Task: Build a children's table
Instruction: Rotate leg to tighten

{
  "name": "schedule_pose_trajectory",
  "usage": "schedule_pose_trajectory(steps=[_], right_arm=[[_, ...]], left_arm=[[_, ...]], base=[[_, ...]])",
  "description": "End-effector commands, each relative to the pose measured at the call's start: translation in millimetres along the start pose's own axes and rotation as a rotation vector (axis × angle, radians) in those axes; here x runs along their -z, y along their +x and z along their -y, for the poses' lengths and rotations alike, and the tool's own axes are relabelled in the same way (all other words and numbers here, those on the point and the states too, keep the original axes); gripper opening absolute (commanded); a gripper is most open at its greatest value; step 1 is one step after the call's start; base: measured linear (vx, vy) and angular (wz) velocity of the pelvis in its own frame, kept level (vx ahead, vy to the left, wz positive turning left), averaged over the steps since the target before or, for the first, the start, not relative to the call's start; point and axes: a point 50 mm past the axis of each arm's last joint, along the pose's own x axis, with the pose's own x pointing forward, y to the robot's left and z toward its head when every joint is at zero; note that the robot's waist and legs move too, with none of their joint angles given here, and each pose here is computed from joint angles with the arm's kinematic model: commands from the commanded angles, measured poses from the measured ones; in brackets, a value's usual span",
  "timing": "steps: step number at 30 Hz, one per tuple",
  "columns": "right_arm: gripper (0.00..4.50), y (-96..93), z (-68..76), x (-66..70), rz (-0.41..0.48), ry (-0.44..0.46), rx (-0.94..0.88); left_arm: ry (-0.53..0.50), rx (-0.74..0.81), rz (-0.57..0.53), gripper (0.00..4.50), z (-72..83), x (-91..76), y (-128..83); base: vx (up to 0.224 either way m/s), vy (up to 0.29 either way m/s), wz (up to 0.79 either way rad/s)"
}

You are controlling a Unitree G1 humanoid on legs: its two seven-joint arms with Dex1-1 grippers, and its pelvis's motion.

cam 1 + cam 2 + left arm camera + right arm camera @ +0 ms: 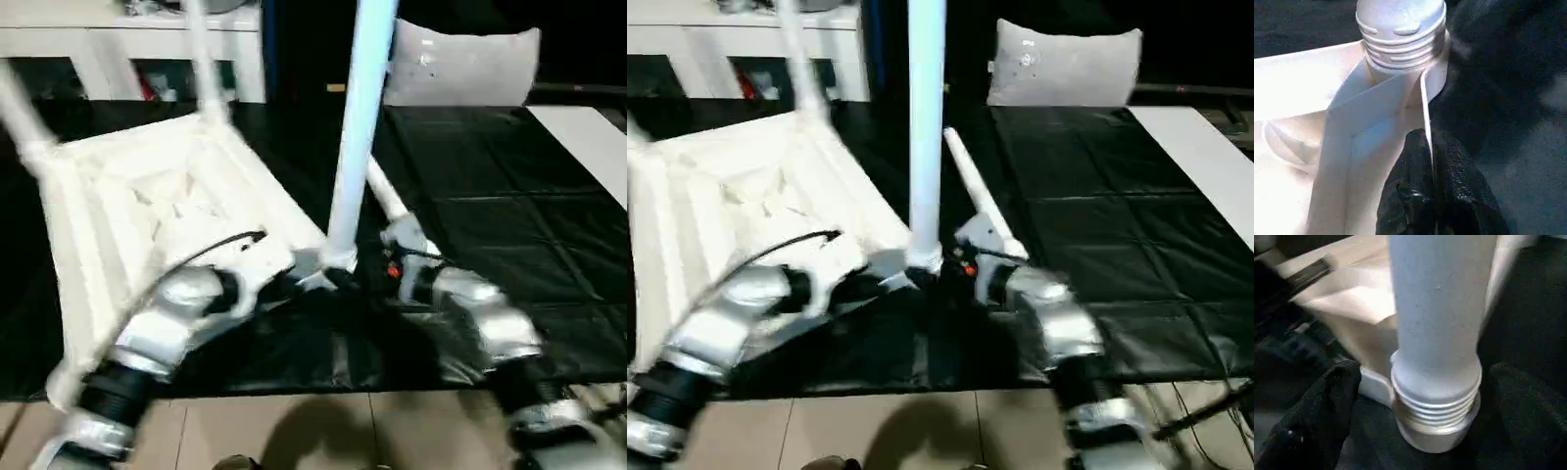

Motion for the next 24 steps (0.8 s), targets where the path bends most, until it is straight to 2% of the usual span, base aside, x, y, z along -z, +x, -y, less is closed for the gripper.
schedule_pose_trajectory(steps=[1,3,7,11,16,21,24], right_arm=[[4.45,-0.9,-2.3,-6.2,-0.009,-0.035,-0.075],[4.45,-5.9,-2.0,-7.3,-0.047,-0.079,-0.147],[4.45,-5.4,-2.3,-5.2,-0.083,-0.14,-0.222],[4.45,-4.2,-2.8,-4.8,-0.085,-0.121,-0.251],[4.01,2.8,-5.6,-5.6,-0.08,-0.091,-0.305],[3.44,4.4,-9.1,-2.2,-0.095,-0.099,-0.331],[3.29,3.8,-9.8,-0.7,-0.1,-0.104,-0.339]], left_arm=[[0.072,0.119,-0.012,0.0,6.7,-2.2,2.8],[0.136,0.24,-0.047,0.0,8.5,3.0,-4.6],[0.188,0.331,-0.07,0.0,6.6,5.6,-7.9],[0.211,0.361,-0.076,0.0,6.1,6.7,-7.8],[0.262,0.429,-0.092,0.0,6.0,6.5,-5.2],[0.278,0.434,-0.089,0.0,4.8,5.6,-1.1],[0.283,0.436,-0.09,0.0,4.2,6.5,-0.1]], base=[[0.0,0.0,0.0],[0.0,0.0,0.0],[0.0,0.0,0.0],[0.0,0.0,0.0],[0.0,0.0,0.0],[0.0,0.0,0.0],[0.0,0.0,0.0]])
